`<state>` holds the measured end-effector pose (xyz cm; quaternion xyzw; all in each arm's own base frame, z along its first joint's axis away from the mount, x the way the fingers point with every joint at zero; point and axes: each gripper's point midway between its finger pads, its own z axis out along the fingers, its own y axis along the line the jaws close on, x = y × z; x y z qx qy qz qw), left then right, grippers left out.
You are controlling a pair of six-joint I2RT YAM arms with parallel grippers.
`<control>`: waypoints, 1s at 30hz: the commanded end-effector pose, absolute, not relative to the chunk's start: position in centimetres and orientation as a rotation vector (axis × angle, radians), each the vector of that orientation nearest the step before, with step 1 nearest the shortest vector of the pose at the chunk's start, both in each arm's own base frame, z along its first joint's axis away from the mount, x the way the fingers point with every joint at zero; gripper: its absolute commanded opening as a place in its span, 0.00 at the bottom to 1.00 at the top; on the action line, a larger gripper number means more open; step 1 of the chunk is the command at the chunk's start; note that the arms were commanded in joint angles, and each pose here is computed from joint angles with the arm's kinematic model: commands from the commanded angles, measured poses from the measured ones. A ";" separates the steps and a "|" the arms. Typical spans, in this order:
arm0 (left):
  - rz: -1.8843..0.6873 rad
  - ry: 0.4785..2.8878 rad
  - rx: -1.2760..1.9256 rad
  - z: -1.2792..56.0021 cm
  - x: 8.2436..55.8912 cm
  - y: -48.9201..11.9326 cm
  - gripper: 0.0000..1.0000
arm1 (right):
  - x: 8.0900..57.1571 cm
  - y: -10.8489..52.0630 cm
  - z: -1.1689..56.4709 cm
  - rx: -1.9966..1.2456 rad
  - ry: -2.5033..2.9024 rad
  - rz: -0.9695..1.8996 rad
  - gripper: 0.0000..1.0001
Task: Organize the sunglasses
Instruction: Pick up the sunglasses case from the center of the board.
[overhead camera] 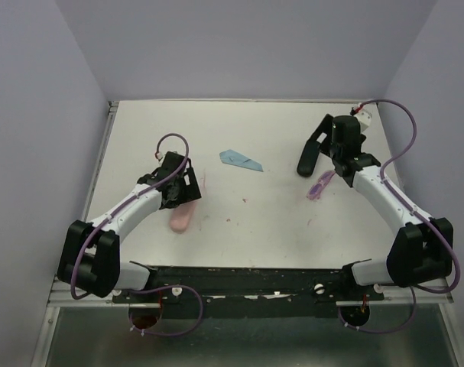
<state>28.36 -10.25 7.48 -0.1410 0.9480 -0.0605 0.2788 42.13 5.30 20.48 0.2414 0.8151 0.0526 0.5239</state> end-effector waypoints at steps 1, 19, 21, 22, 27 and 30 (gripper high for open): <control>-0.210 2.608 -0.294 6.2 28.2 -11.2 0.99 | 41.3 6.2 17.7 0.562 2.011 0.167 1.00; -0.118 2.726 -0.251 4.5 27.0 -12.1 0.34 | 40.4 8.7 15.9 0.429 2.090 0.296 1.00; -0.162 2.703 -0.215 5.3 27.0 -13.1 0.19 | 40.2 9.3 16.0 0.392 2.097 0.329 1.00; -0.194 2.689 -0.180 5.8 26.9 -13.7 0.12 | 39.9 9.7 15.8 0.381 2.106 0.357 1.00; -0.480 2.512 0.067 10.7 27.0 -18.6 0.00 | 37.8 15.2 17.0 0.098 2.066 0.705 1.00; -0.727 2.334 0.247 14.6 26.1 -21.9 0.00 | 34.7 19.1 18.6 -0.167 1.978 0.991 1.00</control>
